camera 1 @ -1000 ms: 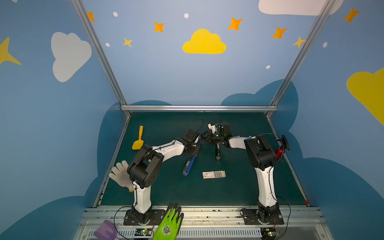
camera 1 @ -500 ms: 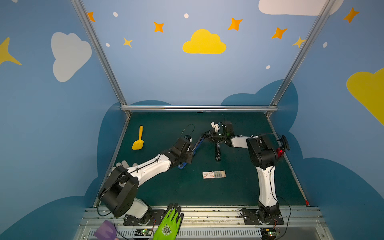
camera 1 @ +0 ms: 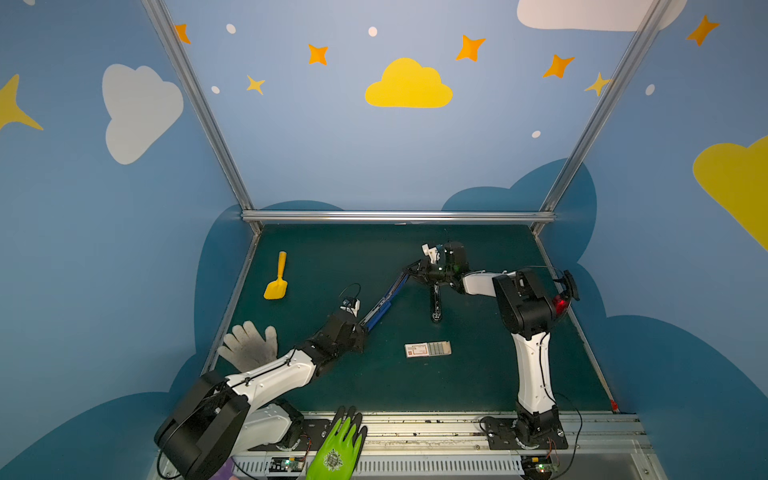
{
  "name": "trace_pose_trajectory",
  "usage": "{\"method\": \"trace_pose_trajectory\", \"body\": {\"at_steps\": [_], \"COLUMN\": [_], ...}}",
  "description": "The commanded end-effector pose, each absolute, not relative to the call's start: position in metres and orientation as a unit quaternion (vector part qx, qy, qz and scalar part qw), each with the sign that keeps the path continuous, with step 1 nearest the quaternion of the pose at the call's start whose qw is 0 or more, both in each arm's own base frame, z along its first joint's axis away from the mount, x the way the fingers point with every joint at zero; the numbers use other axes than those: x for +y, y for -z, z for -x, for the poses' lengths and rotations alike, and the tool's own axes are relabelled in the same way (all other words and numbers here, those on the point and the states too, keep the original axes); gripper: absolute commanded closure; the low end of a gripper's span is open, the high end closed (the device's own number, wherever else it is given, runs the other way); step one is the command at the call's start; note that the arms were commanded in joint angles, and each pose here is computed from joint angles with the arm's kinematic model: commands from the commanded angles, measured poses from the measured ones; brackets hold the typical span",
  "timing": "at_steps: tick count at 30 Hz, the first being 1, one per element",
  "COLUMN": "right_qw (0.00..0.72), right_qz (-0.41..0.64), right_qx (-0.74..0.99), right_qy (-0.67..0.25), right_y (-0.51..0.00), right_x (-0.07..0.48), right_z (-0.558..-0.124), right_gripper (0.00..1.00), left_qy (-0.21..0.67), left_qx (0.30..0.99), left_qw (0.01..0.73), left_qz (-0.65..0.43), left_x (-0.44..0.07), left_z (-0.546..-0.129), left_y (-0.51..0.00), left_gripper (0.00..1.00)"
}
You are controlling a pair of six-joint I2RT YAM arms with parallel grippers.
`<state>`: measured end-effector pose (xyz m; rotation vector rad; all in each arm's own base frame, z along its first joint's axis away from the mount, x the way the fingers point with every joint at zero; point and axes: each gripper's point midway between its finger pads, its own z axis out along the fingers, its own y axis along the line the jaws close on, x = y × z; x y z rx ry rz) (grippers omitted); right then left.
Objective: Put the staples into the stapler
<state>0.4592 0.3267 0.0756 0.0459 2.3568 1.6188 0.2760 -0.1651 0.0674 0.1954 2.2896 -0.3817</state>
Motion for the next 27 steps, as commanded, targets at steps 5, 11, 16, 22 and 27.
{"method": "trace_pose_trajectory", "body": {"at_steps": [5,11,16,22,27], "right_qw": [0.148,0.149,0.147,0.148,0.153], "right_qz": [0.015,0.020,0.019,0.019,0.022], "right_qx": [0.798,0.797,0.800,0.801,0.800], "right_qy": [-0.584,-0.585,-0.582,-0.580,-0.580], "right_y": [-0.093,-0.095,-0.091,-0.086,-0.087], "right_x": [0.333,0.333,0.333,0.333,0.333], "right_z": [-0.459,-0.459,-0.463,-0.467,-0.471], "right_gripper": [0.78,0.78,0.78,0.78,0.78], "left_qy": [0.166,0.183,0.210,0.219,0.216], "left_qx": [0.900,0.895,0.888,0.888,0.894], "left_qw": [0.391,0.393,0.392,0.387,0.373], "left_qz": [-0.097,-0.103,-0.114,-0.119,-0.124], "left_x": [-0.176,-0.181,-0.188,-0.190,-0.192], "left_z": [-0.291,-0.299,-0.292,-0.287,-0.281], "left_y": [-0.060,-0.057,-0.057,-0.052,-0.043], "left_gripper": [0.47,0.48,0.56,0.63,0.68]}}
